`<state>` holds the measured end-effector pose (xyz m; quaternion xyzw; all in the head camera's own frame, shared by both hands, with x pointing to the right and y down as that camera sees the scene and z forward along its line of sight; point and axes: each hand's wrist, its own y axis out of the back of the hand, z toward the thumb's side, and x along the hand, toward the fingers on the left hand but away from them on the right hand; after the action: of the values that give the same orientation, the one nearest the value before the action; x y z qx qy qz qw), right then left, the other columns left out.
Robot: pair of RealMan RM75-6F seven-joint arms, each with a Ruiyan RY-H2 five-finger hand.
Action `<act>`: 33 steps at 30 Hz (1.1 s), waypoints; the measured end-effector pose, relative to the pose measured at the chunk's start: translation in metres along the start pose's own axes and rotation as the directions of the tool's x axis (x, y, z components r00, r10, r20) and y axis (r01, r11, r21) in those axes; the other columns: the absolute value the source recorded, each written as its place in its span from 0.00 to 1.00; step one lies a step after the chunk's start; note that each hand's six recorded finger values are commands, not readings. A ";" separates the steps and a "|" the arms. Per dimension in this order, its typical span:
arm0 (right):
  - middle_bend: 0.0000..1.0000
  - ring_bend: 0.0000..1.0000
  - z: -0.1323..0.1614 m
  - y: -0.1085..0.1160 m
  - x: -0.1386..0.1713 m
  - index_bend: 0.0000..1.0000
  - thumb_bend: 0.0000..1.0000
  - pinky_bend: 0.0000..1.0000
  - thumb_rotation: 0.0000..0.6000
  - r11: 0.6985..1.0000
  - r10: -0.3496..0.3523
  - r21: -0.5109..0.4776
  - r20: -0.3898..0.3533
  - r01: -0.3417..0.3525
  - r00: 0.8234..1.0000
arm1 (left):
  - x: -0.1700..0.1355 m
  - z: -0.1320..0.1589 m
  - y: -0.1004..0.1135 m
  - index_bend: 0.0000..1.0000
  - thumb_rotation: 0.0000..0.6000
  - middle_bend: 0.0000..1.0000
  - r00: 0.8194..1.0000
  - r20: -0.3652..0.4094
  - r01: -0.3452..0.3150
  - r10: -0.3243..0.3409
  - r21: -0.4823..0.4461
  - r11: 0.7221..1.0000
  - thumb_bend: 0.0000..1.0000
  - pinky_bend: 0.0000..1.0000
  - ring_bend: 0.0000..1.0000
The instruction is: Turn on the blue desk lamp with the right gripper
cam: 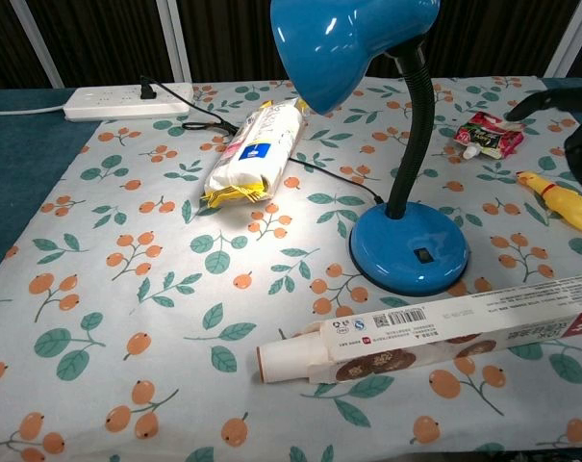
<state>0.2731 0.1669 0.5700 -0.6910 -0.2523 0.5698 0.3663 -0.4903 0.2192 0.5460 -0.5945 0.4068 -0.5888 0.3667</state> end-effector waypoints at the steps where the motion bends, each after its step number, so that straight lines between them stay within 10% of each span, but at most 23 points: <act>1: 0.22 0.33 -0.008 0.007 0.006 0.02 0.39 0.21 1.00 1.000 -0.020 0.000 0.017 0.020 1.000 | 0.000 0.000 0.000 0.03 1.00 0.00 1.000 0.000 0.000 0.000 0.000 1.000 0.29 0.00 0.01; 14: 0.11 0.23 -0.083 0.051 0.080 0.00 0.26 0.16 1.00 0.956 -0.292 0.035 0.183 0.290 0.939 | -0.001 0.001 0.000 0.03 1.00 0.00 1.000 0.002 -0.005 0.005 0.003 1.000 0.29 0.00 0.01; 33: 0.09 0.21 -0.138 -0.014 0.144 0.00 0.24 0.16 1.00 0.954 -0.300 0.105 0.300 0.281 0.906 | -0.001 0.004 0.001 0.03 1.00 0.00 1.000 0.007 -0.014 0.014 0.010 1.000 0.29 0.00 0.01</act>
<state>0.4400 0.2557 0.5052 -0.5357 -0.3898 0.6183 0.4229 -0.4865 0.2200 0.5445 -0.5916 0.4067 -0.5863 0.3752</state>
